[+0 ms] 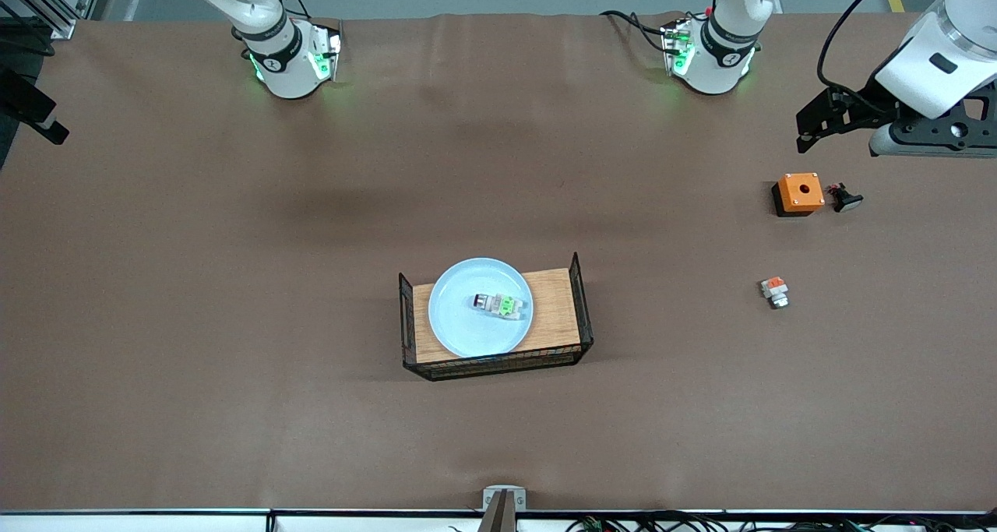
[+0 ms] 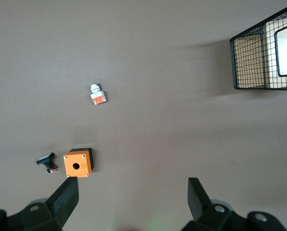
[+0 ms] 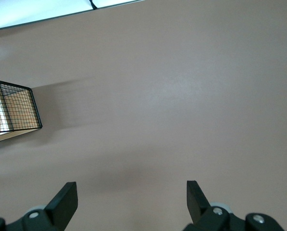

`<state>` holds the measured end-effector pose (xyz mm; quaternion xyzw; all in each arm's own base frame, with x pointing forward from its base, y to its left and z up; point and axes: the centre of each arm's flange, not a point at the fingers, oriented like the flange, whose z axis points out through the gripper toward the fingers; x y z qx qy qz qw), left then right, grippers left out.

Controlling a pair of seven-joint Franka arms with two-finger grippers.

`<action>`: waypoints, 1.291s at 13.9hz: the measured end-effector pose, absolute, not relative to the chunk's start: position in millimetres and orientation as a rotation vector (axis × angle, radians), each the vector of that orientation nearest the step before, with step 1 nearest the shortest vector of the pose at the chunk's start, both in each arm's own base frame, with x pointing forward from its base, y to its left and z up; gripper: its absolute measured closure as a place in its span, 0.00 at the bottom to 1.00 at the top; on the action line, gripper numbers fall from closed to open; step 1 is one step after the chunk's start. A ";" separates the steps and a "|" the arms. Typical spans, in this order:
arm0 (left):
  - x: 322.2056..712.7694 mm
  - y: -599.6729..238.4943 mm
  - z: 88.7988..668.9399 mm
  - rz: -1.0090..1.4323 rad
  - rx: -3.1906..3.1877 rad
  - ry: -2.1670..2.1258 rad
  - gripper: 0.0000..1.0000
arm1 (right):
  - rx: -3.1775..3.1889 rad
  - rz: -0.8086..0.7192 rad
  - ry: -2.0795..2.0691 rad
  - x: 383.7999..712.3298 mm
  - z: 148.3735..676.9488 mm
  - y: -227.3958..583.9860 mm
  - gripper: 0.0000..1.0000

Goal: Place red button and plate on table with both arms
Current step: 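Reach the left gripper over the white-green button on the plate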

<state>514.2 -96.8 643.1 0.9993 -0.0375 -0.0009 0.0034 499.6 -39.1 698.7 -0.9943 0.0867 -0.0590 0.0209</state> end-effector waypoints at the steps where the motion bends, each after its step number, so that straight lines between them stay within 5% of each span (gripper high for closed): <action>1: 514.2 -96.8 643.1 -0.003 3.133 -0.117 0.00 | -3.083 -0.182 0.269 499.6 698.5 -39.1 0.00; 6: 514.8 -99.4 640.5 -0.011 3.134 -0.038 0.00 | -3.083 -0.180 0.269 500.1 697.9 -39.1 0.00; 10: 521.1 -135.0 623.5 -0.088 3.031 0.500 0.00 | -3.083 -0.180 0.269 500.1 697.9 -39.1 0.00; 18: 538.8 -306.4 554.2 -0.203 2.804 1.356 0.00 | -3.083 -0.182 0.265 500.1 698.5 -37.9 0.00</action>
